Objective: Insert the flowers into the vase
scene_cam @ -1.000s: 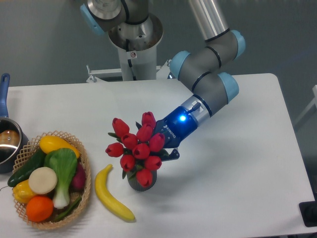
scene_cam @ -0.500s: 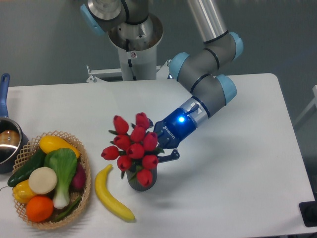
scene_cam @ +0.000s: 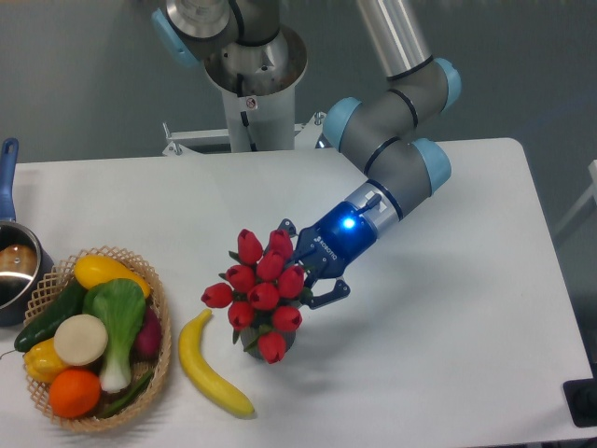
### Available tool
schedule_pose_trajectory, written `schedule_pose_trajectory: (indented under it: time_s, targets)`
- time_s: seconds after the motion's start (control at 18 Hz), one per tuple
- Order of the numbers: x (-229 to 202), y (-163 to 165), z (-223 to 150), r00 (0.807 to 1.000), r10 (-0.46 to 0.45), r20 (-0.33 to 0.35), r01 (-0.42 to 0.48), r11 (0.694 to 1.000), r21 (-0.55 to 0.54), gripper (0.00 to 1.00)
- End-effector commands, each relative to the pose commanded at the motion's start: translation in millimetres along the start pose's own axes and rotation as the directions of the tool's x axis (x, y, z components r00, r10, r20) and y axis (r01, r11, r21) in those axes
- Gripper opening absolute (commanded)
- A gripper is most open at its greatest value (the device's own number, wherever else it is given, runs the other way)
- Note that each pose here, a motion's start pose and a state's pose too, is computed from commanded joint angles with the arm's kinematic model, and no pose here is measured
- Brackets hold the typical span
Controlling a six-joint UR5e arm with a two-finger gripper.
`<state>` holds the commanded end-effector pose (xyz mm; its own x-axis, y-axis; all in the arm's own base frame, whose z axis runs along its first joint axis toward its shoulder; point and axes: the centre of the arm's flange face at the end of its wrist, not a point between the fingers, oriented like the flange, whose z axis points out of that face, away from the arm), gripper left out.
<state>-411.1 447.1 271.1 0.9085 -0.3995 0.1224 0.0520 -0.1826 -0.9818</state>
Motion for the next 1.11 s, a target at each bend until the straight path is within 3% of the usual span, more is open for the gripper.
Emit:
schedule_pose_trajectory:
  time_s: [0.78, 0.89, 1.0, 1.11]
  targets:
    - [19.4, -29.3, -30.9, 0.997, 0.052, 0.058, -0.051, 0.999, -0.012, 1.00]
    - [26.4, -22.5, -41.1, 0.994, 0.064, 0.090, -0.053, 0.991, -0.125, 1.00]
    - [28.4, -23.7, -59.7, 0.984, 0.112, 0.138, -0.067, 0.953, -0.295, 1.00]
    - [30.0, -37.2, -71.6, 0.973, 0.161, 0.167, -0.084, 0.915, -0.394, 1.00]
